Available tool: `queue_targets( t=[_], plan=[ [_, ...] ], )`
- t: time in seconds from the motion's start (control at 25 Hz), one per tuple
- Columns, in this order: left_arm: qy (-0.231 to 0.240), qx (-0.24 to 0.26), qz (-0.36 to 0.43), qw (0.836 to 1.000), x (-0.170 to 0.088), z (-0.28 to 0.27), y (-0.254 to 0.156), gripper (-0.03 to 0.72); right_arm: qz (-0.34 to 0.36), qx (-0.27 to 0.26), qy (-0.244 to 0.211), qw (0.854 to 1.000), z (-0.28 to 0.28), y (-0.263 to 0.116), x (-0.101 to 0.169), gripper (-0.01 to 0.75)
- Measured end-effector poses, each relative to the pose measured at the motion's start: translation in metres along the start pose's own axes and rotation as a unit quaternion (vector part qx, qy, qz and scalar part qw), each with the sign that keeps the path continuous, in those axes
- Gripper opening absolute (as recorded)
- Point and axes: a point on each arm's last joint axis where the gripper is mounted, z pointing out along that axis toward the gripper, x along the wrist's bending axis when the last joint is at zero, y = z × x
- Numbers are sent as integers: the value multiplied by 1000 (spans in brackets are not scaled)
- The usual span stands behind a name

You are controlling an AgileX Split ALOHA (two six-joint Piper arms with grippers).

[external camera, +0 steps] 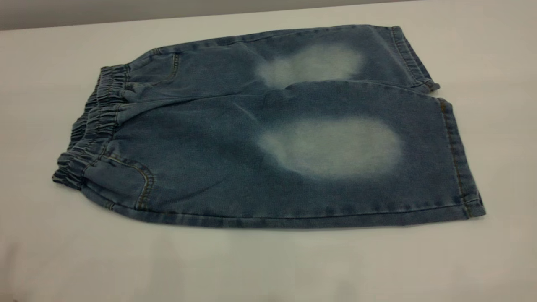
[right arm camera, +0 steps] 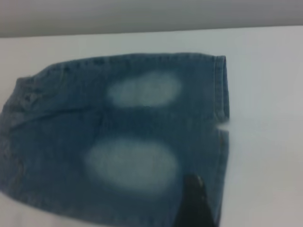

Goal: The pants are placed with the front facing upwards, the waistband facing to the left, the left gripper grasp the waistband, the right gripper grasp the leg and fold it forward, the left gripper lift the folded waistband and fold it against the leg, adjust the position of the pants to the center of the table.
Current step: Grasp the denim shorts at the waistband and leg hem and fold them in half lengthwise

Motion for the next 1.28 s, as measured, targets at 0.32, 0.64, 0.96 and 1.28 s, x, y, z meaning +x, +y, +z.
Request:
queue_targets(
  t=[0.32,0.64,0.96,1.28],
  plan=[
    [6,84,-10,996,-12,84,16,581,57,110,27,992,78,16,-8,441],
    [17,144,-23,989,-15,160,5,581,80,160,61,982,142,15,-15,441],
    [62,217,-43,973,5,220,10,581,83,195,78,974,173,6,-19,441],
    [39,335,-30,941,6,272,12,581,84,202,83,972,176,4,-19,441]
  ],
)
